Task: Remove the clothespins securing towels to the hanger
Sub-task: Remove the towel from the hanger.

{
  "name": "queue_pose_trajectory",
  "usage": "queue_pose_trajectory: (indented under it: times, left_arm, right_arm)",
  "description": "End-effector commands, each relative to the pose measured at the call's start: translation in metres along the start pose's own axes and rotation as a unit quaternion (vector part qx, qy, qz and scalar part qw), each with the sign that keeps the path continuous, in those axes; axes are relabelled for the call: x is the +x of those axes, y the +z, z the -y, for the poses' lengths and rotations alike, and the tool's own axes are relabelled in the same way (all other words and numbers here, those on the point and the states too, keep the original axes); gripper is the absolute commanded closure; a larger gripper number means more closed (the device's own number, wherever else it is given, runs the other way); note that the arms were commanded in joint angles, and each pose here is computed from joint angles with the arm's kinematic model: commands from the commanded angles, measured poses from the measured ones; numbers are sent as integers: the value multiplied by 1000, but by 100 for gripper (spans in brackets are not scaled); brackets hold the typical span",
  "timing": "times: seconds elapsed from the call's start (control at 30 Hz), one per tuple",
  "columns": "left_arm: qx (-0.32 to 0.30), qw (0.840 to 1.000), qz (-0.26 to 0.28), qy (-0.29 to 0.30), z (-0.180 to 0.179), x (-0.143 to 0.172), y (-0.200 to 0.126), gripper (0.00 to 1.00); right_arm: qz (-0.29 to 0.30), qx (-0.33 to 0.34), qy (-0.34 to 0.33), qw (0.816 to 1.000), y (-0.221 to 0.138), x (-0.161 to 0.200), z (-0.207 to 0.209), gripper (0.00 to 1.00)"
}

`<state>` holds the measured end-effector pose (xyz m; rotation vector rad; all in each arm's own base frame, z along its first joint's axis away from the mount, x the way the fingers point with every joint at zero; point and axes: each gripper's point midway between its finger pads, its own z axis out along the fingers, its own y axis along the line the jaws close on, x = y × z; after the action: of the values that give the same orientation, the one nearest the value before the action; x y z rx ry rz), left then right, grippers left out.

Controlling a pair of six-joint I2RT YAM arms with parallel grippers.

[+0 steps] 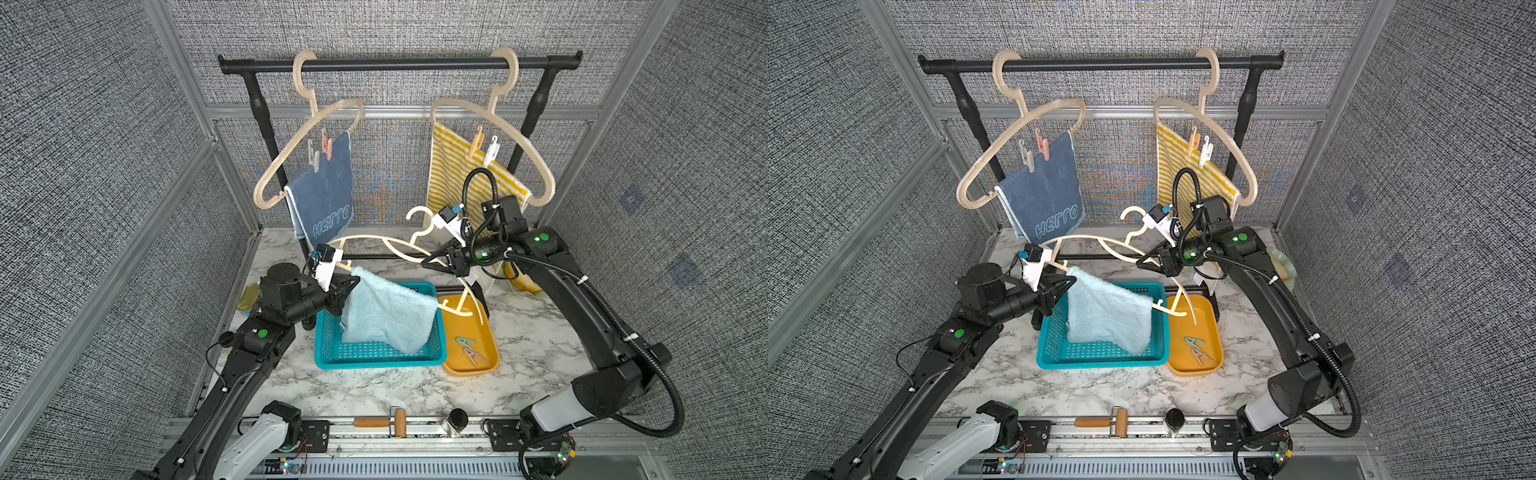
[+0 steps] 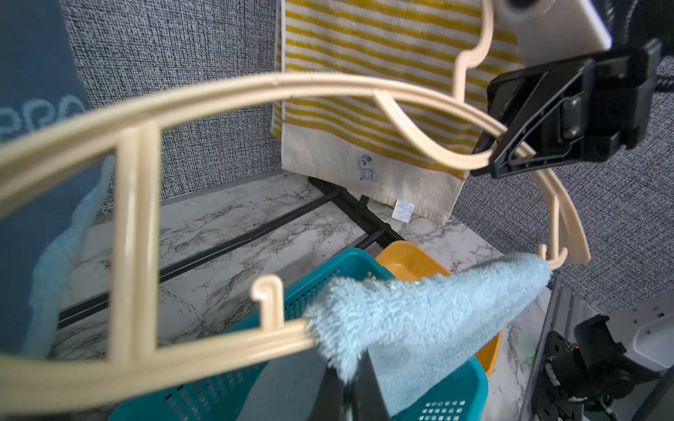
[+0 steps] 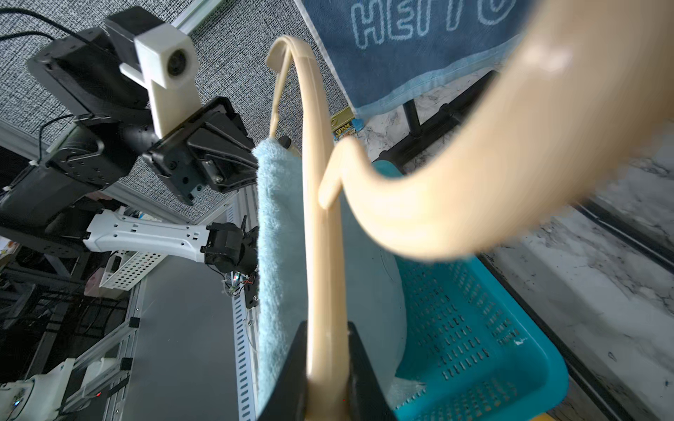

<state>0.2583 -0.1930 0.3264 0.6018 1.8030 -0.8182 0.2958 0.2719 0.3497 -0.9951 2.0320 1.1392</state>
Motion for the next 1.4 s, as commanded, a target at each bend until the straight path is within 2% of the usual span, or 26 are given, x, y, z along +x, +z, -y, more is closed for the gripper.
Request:
queue_pose_trajectory:
  times: [0.0, 0.13, 0.27, 0.37, 0.5, 0.7, 0.73, 1.0, 1.17, 1.2, 1.37]
  left_arm:
    - [36, 998, 45, 22, 20, -34, -10, 100]
    - [20, 998, 53, 24, 20, -44, -17, 100]
    - [7, 998, 51, 27, 17, -43, -20, 100]
    - [11, 999, 35, 17, 15, -31, -15, 98]
    - [51, 999, 3, -16, 16, -5, 4, 92]
    - [91, 995, -7, -47, 13, 24, 25, 89]
    - [98, 994, -8, -53, 13, 28, 28, 86]
    - [119, 990, -21, -71, 11, 42, 41, 79]
    - [101, 992, -29, -70, 4, 46, 44, 77]
    - [92, 993, -27, -68, 1, 46, 44, 78]
    - [62, 996, -15, -55, -5, 40, 39, 98]
  right_arm:
    - [-8, 110, 36, 993, 2, 6, 43, 100]
    - [-13, 153, 51, 987, 2, 10, 61, 100]
    - [-21, 168, 55, 984, 2, 16, 67, 100]
    - [-11, 151, 52, 987, 1, 12, 58, 100]
    - [3, 120, 43, 992, 0, 3, 41, 100]
    - [6, 94, 24, 995, 5, -3, 18, 100]
    - [6, 91, 24, 996, 5, -3, 17, 100]
    - [10, 69, 20, 997, 7, -7, 7, 100]
    - [6, 69, 19, 997, 9, -5, 7, 100]
    - [6, 70, 19, 997, 9, -5, 8, 100]
    - [2, 70, 19, 997, 11, -4, 10, 100]
